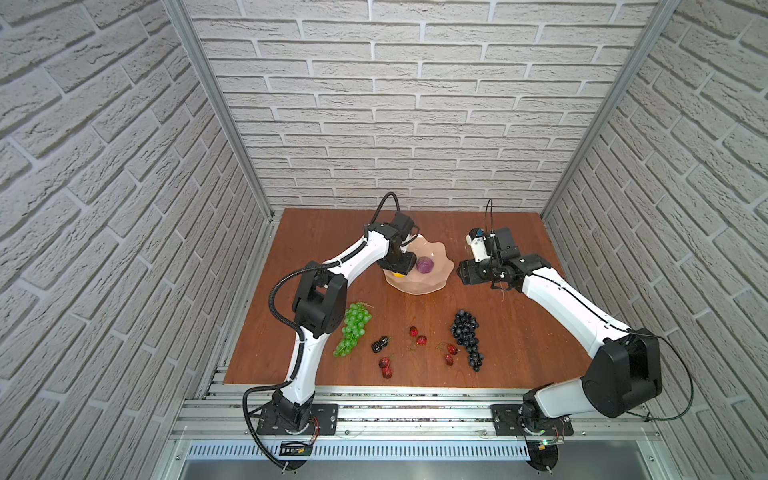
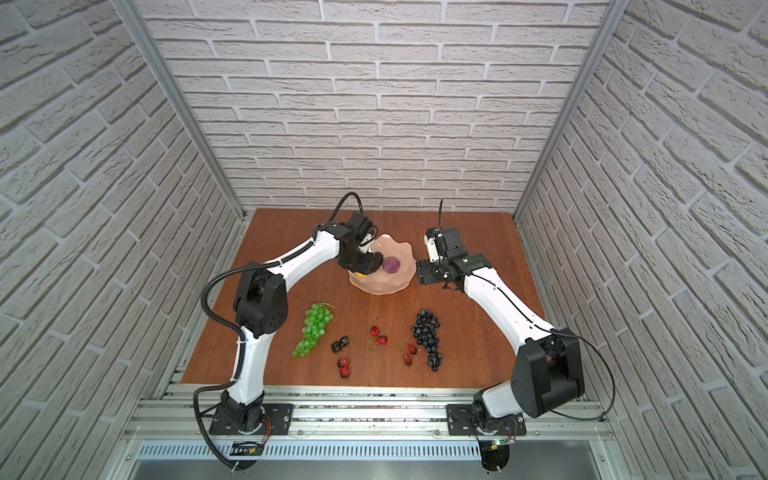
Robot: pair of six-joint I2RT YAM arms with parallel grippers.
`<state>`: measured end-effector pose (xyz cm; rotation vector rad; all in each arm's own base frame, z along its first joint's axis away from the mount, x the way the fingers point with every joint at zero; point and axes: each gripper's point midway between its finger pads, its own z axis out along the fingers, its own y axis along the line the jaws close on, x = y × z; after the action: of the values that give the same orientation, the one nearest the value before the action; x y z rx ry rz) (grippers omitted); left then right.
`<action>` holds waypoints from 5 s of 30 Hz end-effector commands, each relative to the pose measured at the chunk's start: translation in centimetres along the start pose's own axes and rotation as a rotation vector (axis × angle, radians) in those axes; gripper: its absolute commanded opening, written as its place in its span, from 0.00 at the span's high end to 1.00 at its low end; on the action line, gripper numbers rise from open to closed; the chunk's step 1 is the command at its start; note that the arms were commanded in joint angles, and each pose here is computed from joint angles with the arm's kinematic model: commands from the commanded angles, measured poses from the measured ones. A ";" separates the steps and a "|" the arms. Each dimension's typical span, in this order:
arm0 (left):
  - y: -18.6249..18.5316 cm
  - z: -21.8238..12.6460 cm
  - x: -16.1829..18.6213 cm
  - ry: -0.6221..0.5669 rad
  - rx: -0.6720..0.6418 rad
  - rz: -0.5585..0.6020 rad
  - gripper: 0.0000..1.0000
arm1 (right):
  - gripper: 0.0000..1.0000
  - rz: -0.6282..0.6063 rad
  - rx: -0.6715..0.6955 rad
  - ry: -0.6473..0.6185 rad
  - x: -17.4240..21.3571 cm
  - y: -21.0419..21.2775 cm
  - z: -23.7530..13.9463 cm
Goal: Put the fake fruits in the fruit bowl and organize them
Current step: 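Lift the lemon with the left gripper and lower it into the bowl, then release the lemon in the bowl while the right gripper grasps the dark grapes, then lift the dark grape bunch with the right gripper and carry it over the bowl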
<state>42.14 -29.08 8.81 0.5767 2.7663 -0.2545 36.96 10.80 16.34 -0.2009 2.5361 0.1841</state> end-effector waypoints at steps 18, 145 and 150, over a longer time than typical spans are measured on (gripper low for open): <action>0.5 2.5 -2.2 -0.057 -0.021 0.009 0.36 | 0.39 -0.017 -0.087 0.213 5.7 1.6 3.4; 4.3 -16.1 2.3 -0.367 -0.119 -0.112 0.26 | 0.94 0.139 -0.447 -0.142 -12.1 9.9 -1.9; 4.4 -16.1 2.3 -0.369 -0.121 -0.112 0.26 | 0.94 0.151 -0.439 -0.120 -11.9 9.5 -0.6</action>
<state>37.96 -21.42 21.87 0.3358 2.4541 -0.2078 43.46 20.94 22.63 -0.1603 2.4351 0.7561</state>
